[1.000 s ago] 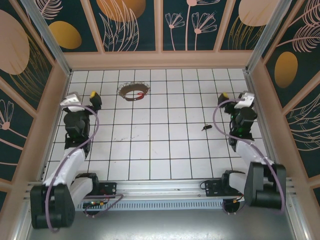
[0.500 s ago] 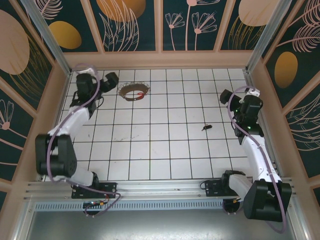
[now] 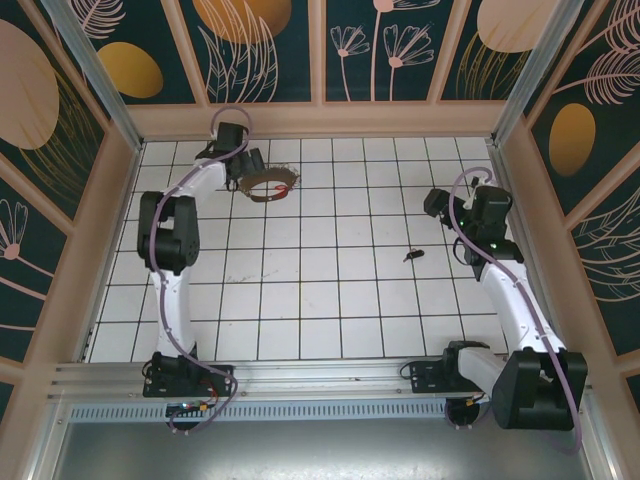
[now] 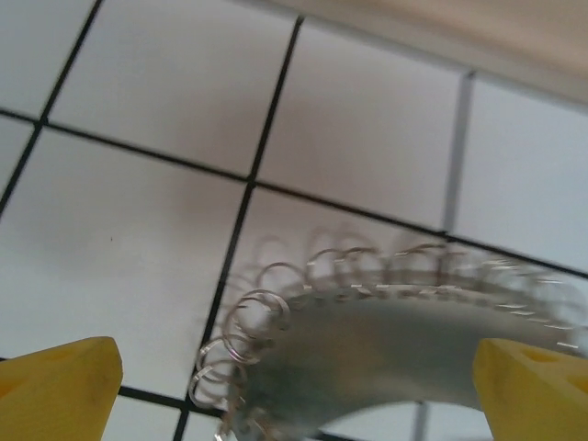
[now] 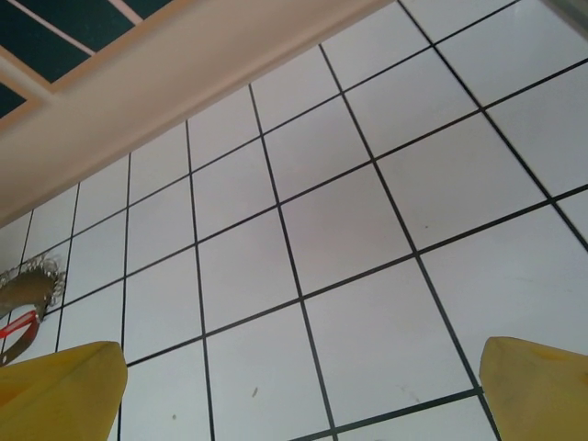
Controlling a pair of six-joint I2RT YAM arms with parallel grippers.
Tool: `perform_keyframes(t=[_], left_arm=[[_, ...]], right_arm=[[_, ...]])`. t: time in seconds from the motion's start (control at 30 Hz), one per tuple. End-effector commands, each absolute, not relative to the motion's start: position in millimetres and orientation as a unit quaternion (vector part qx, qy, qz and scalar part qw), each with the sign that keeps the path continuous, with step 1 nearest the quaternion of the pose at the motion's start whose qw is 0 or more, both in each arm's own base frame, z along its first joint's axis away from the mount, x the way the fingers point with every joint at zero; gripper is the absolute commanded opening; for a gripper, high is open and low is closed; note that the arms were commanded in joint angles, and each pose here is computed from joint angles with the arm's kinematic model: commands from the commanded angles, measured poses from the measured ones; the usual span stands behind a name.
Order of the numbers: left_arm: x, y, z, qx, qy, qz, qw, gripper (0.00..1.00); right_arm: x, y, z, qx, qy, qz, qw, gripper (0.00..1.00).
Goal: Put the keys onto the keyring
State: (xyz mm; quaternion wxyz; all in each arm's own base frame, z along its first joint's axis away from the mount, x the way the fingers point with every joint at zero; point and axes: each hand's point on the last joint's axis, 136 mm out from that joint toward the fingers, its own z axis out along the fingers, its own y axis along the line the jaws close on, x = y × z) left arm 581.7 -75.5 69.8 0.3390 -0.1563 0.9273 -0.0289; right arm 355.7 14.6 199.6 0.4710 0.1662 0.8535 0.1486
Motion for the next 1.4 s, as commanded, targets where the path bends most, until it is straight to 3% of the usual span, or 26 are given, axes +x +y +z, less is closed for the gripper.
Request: perform_keyframes(t=[0.0,0.13,0.37,0.53,0.8,1.0,1.37], left_arm=[[563.0,-68.5,48.9,-0.155,0.946,0.019,0.285,0.95],[564.7,-73.9,40.1,-0.15,0.947,0.022,0.283,0.92],[547.2,-79.8,15.0,-0.129,0.959,0.046,0.249,0.73],[522.2,-88.8,-2.6,-0.089,0.968,0.078,0.22,0.71],[482.9,-95.9,-13.2,-0.078,0.974,0.051,0.207,0.52],[434.1,-131.3,-11.1,-0.02,0.98,0.039,0.193,0.48],[297.9,-197.0,-24.9,0.096,0.985,-0.022,0.143,0.45]], right_arm=[[358.6,25.7,206.6,0.147,0.859,0.163,0.462,0.99],[361.0,30.8,203.2,0.141,0.866,0.166,0.451,0.99],[366.8,34.5,219.0,0.131,0.868,0.17,0.447,0.99],[365.8,39.3,221.7,0.132,0.867,0.185,0.443,0.99],[365.8,53.7,220.4,0.135,0.865,0.213,0.434,0.99],[366.6,67.1,227.8,0.124,0.865,0.217,0.435,0.99],[366.4,88.8,219.1,0.105,0.874,0.235,0.412,0.95]])
